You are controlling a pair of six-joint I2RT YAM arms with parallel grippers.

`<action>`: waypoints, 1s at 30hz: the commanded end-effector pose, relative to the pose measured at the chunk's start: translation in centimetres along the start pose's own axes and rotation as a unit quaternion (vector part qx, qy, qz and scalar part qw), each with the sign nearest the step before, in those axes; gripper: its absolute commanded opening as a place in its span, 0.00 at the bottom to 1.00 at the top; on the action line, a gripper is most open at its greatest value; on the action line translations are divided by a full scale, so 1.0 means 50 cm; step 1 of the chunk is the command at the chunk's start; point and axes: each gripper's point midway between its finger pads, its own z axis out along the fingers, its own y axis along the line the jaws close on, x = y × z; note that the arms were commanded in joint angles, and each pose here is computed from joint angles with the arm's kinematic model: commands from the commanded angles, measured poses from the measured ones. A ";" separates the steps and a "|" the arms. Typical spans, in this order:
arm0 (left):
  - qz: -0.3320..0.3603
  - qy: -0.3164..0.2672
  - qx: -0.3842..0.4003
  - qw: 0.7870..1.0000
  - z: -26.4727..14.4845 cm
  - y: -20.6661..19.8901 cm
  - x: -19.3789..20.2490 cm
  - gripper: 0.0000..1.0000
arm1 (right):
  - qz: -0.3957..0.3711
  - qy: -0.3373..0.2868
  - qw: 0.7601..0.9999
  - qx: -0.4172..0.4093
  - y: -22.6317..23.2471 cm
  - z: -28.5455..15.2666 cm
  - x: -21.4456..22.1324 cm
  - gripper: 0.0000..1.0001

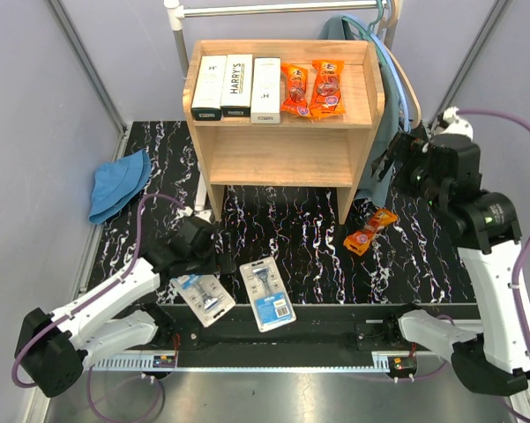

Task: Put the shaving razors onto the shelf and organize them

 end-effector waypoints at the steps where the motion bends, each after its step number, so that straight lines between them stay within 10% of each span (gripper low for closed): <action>1: 0.002 -0.013 0.023 1.000 -0.005 -0.016 -0.008 0.99 | 0.035 0.030 0.998 0.045 -0.054 0.065 0.081 1.00; 30: -0.006 -0.002 0.024 1.000 0.005 -0.013 0.007 0.99 | 0.195 0.253 0.943 0.096 -0.313 0.321 0.420 0.86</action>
